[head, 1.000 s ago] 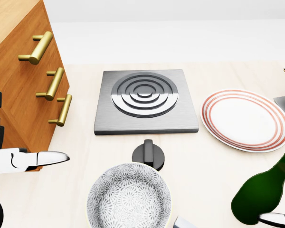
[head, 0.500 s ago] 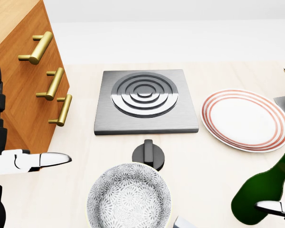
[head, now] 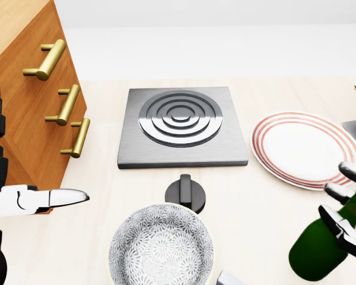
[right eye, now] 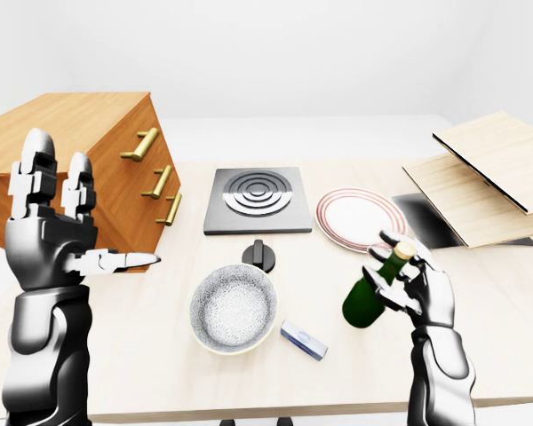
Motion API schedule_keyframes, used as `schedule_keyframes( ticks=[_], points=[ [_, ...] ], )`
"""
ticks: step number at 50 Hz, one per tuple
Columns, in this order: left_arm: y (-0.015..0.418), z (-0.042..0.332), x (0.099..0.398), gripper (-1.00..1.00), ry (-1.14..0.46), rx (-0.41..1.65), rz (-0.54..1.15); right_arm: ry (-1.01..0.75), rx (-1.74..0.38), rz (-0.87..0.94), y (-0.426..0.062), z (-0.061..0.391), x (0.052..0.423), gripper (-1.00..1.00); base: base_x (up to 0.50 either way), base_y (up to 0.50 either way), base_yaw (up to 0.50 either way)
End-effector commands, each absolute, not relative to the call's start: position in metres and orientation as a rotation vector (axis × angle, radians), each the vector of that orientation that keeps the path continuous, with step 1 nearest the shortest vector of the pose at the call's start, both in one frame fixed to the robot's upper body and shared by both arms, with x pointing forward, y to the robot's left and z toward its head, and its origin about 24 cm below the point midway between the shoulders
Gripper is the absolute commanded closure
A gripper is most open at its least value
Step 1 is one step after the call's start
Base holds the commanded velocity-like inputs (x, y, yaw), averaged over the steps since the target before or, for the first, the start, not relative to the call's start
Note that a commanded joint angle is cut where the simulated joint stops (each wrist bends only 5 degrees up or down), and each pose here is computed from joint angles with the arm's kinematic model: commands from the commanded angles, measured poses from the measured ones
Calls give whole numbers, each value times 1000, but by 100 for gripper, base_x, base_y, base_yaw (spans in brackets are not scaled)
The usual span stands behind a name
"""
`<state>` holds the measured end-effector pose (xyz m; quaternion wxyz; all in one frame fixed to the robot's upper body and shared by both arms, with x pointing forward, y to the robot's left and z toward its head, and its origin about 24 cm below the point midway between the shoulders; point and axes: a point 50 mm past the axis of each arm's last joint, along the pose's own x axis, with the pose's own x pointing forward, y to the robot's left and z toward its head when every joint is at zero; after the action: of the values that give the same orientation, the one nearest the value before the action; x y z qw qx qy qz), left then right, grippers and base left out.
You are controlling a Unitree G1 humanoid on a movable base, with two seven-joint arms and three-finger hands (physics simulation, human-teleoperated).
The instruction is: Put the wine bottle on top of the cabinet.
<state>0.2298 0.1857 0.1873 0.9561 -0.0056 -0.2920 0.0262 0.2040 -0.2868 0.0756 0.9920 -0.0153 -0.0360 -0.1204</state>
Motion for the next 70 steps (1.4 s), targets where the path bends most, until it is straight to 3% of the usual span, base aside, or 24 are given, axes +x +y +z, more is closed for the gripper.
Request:
schedule_keyframes(
  ticks=[1, 16, 25, 37, 45, 50, 57, 61, 66, 70],
  points=[
    [186, 185, 231, -100, -582, -12, 53, -12, -2, -231, -286, 61, 209, 100, 0, 0, 0],
    [187, 185, 232, -100, -580, -15, 54, -39, -33, -180, -266, 67, 203, 100, 0, 0, 0],
    [188, 186, 231, -100, -583, -15, 57, -176, -38, -95, -245, 97, 188, 100, 0, 0, 0],
    [189, 190, 229, -100, -604, -17, 61, -481, -188, 39, -216, 169, 166, 100, 0, 0, 0],
    [189, 197, 226, -100, -640, -19, 60, -853, -299, 93, -195, 235, 139, 100, 0, 0, 0],
    [191, 196, 226, -100, -634, -20, 64, -957, -128, 112, -199, 251, 137, 100, 0, 0, 0],
    [191, 199, 223, -100, -653, -22, 64, -955, 252, 129, -209, 274, 137, 100, 0, 0, 0],
    [191, 198, 224, -100, -644, -22, 65, -924, 353, 152, -209, 280, 139, 100, 0, 0, 0],
    [190, 197, 223, -100, -645, -22, 62, -1008, 521, 178, -215, 301, 137, 100, 0, 0, 0],
    [191, 200, 221, -100, -659, -22, 66, -912, 694, 204, -221, 312, 155, 100, 0, 0, 0]
  ],
)
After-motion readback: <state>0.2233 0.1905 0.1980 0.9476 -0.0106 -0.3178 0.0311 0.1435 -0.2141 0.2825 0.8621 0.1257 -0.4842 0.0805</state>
